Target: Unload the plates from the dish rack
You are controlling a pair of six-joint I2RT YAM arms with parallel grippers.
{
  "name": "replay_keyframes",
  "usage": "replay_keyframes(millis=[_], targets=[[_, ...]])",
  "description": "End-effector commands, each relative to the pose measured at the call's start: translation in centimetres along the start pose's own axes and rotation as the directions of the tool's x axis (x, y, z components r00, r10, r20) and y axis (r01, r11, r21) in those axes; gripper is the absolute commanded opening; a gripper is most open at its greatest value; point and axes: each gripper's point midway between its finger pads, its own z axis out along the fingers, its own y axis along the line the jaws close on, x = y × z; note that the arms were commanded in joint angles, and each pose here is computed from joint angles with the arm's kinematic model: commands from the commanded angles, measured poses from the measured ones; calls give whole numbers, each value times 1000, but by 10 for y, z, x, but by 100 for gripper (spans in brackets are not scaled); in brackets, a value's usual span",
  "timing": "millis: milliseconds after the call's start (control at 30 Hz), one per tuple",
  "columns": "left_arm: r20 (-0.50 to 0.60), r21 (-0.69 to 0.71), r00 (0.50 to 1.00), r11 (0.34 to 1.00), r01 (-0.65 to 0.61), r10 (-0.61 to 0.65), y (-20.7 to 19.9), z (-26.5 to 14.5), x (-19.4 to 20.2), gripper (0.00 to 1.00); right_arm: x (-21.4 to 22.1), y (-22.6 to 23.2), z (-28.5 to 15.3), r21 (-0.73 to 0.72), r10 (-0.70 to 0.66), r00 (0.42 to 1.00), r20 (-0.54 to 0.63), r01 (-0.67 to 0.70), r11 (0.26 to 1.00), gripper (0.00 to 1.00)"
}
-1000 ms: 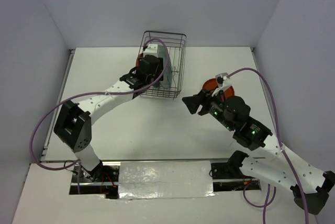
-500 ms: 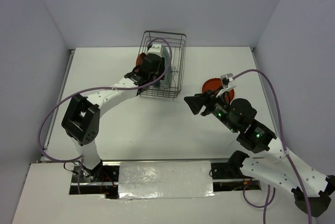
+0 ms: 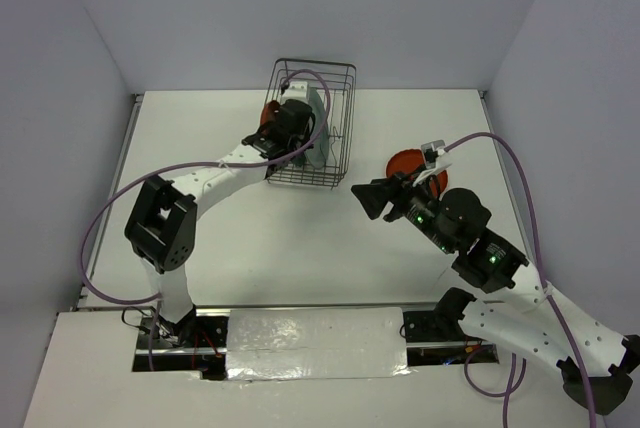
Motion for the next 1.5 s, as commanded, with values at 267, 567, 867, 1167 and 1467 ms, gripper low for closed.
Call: replay_keyframes(millis=[267, 567, 867, 1167, 1467], targets=[[40, -15, 999, 1000, 22, -21, -7, 2, -29, 0, -11, 9, -3, -43, -7, 999, 47, 9, 999, 66], [94, -68, 995, 997, 24, -18, -2, -22, -54, 0, -11, 9, -4, -45, -10, 999, 48, 12, 999, 66], [126, -77, 992, 997, -5, 15, -11, -28, -73, 0, -12, 9, -5, -50, -10, 998, 54, 13, 999, 66], [129, -59, 991, 998, -12, 20, -18, -33, -85, 0, -10, 10, -3, -49, -9, 999, 42, 11, 999, 66], [166, -35, 986, 999, 15, -9, -23, -53, -111, 0, -15, 11, -8, -58, -6, 998, 58, 10, 998, 66]])
